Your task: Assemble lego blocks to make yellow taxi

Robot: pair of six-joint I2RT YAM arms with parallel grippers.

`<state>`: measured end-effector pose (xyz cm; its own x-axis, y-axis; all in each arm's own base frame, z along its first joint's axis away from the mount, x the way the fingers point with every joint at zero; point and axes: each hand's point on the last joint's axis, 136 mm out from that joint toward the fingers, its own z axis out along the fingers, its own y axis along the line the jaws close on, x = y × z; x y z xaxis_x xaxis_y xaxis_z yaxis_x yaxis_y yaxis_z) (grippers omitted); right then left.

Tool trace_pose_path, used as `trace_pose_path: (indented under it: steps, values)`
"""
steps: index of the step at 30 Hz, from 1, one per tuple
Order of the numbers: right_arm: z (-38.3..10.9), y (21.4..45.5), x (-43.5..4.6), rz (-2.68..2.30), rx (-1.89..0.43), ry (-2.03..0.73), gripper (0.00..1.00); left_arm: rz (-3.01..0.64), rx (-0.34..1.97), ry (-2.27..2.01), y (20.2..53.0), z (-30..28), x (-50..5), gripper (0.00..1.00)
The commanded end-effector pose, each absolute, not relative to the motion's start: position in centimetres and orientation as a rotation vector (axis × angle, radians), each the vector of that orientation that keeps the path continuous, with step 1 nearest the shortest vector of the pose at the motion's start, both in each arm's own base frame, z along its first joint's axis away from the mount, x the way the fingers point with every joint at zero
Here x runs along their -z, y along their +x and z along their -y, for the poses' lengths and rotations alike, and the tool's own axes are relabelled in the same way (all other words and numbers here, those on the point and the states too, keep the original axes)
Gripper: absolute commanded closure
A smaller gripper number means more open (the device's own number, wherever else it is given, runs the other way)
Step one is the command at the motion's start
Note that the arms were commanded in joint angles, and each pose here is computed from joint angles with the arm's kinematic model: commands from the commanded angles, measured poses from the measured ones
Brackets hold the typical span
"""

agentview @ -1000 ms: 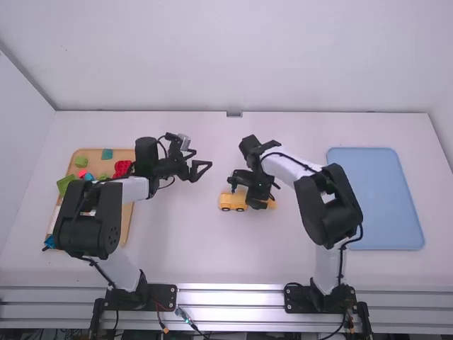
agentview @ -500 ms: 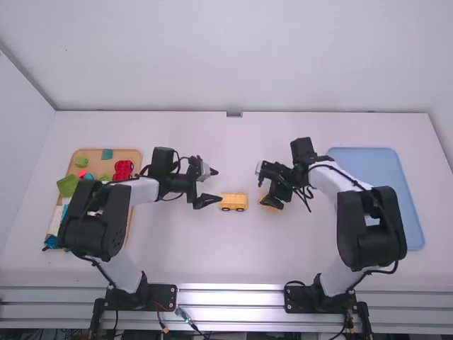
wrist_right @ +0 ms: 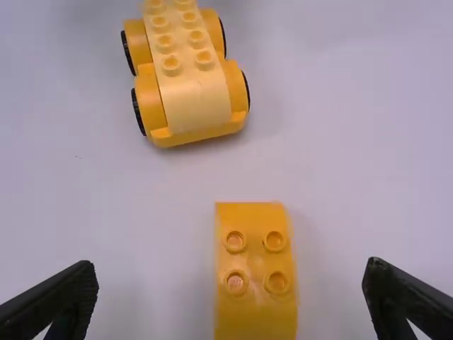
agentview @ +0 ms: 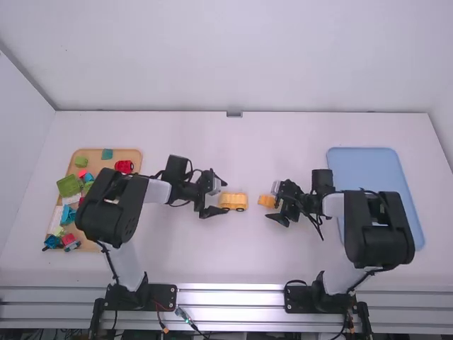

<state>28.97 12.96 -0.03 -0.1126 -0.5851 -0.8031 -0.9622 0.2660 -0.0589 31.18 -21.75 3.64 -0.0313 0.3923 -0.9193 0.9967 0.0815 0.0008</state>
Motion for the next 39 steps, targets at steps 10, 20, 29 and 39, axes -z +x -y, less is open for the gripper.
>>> trace_pose_path:
  steps: [10,20,29,39]
  values:
    - [-13.1,30.2,2.1,-1.825,-0.752,-1.341,0.01,-1.499,1.03,1.404,30.6,22.4,-4.6,0.01]
    - [-13.2,30.2,2.8,-1.831,-0.76,-1.35,0.39,-1.552,0.985,1.408,30.8,22.0,-3.6,0.01]
    - [-13.1,30.1,2.7,-1.831,-0.769,-1.34,0.81,-1.567,0.971,1.416,30.7,22.1,-3.2,0.01]
    - [-14.7,29.7,-1.7,-1.718,-0.813,-1.353,0.89,-1.554,0.879,1.484,31.0,23.6,0.2,0.01]
